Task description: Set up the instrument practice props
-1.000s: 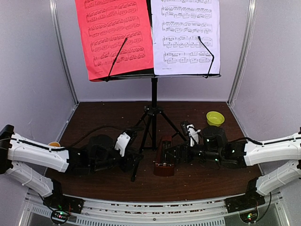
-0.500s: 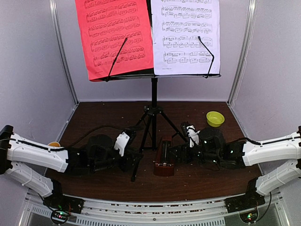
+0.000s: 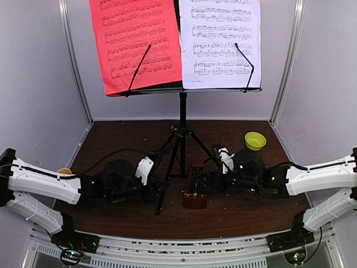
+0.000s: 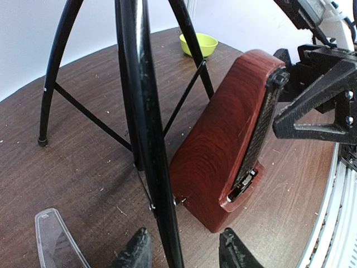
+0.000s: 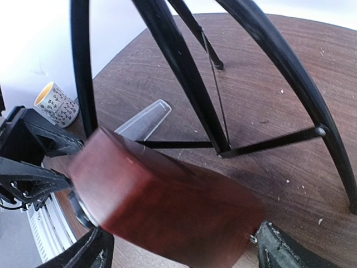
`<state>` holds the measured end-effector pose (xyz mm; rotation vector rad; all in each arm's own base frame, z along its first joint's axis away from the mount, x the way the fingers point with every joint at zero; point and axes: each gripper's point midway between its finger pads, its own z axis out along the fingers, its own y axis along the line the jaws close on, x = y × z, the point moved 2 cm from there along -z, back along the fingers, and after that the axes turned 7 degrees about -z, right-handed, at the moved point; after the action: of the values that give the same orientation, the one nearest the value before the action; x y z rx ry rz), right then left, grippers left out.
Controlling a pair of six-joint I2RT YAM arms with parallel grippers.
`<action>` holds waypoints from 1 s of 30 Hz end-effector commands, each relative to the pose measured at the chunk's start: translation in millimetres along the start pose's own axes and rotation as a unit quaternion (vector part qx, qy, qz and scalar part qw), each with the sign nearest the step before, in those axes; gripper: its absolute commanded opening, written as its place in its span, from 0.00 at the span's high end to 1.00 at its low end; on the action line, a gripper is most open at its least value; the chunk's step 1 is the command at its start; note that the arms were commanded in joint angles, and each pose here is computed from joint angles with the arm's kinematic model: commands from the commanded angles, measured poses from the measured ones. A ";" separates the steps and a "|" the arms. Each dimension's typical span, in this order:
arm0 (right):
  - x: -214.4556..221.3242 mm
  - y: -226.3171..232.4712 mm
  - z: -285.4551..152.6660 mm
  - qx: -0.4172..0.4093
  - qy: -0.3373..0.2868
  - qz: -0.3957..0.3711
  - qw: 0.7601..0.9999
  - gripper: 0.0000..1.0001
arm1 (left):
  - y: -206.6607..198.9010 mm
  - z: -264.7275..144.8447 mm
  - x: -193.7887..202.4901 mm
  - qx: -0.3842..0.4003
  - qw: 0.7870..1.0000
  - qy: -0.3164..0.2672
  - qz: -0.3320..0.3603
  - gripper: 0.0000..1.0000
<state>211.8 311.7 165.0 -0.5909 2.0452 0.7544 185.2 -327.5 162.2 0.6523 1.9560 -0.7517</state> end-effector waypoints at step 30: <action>-5.9 2.5 -0.6 0.003 -0.008 -0.029 1.000 0.53 | -0.8 -0.4 -11.6 0.002 1.000 -0.024 0.007 0.57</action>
<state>213.0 312.9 174.2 -0.6156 2.0149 0.7192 185.2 -327.4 162.2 0.6602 1.9519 -0.7460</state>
